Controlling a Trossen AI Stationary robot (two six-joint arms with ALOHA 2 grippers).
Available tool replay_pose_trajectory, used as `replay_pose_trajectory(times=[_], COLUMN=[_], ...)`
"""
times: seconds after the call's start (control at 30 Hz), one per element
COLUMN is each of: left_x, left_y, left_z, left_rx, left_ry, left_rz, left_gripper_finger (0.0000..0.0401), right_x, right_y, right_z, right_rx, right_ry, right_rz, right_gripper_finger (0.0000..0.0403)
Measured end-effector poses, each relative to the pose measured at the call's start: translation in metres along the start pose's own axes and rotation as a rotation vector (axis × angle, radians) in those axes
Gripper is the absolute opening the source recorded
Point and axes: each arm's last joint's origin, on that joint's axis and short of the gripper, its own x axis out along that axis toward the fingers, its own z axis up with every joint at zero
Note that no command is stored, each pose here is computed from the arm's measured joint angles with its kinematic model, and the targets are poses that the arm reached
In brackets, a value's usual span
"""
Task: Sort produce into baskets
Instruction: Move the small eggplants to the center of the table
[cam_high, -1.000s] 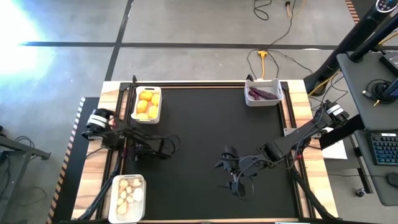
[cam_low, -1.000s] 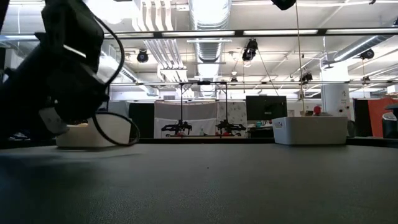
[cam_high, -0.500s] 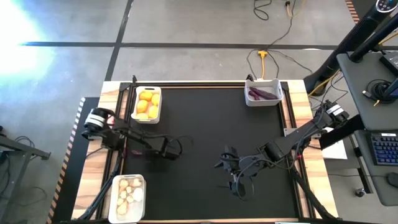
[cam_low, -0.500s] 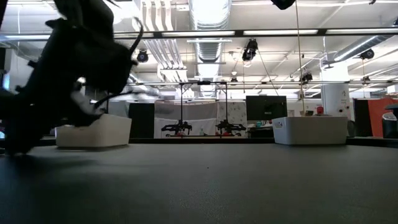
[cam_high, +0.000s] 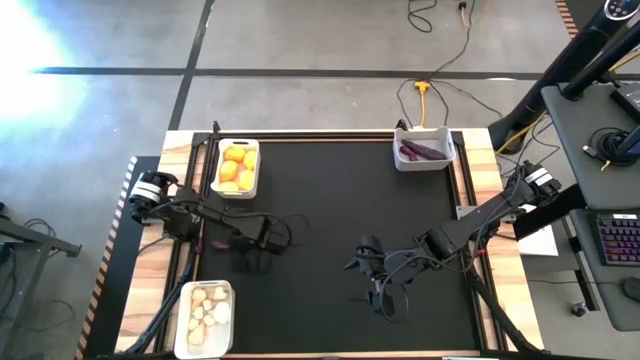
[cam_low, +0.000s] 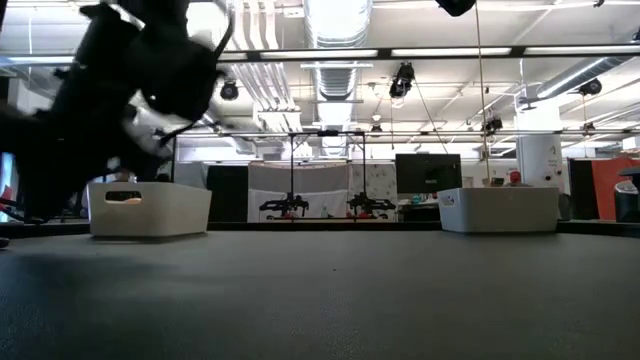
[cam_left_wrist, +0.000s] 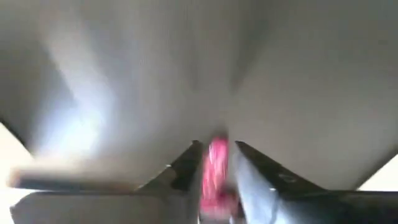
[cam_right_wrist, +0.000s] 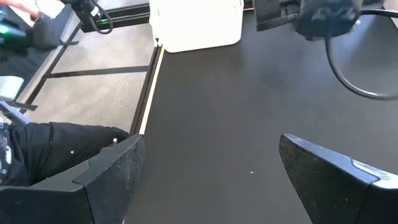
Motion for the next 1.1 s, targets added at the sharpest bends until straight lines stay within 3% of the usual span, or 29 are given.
replay_pose_trajectory(times=[0.23,0.5,0.8,0.97,1.1], left_x=[0.039,0.048,0.057,0.056,0.059], left_y=[0.009,0.009,0.013,0.02,0.033], left_z=[-0.035,-0.033,-0.028,-0.028,-0.025], left_rx=[-0.117,-0.146,-0.17,-0.164,-0.204], left_ry=[0.294,0.298,0.412,0.455,0.474], left_rz=[0.038,0.03,0.002,-0.134,-0.183], left_gripper_finger=[0.018,0.0253,0.0246,0.0223,0.0202], right_x=[0.0,0.0,0.002,0.004,0.006], right_y=[0.0,0.0,-0.002,-0.004,-0.006], right_z=[0.0,0.0,-0.005,-0.011,-0.019], right_rx=[-0.034,-0.055,-0.052,-0.015,0.012], right_ry=[0.002,-0.001,0.013,0.03,0.053], right_rz=[-0.001,0.0,-0.006,-0.013,-0.022], right_gripper_finger=[0.0364,0.0364,0.0364,0.0364,0.0364])
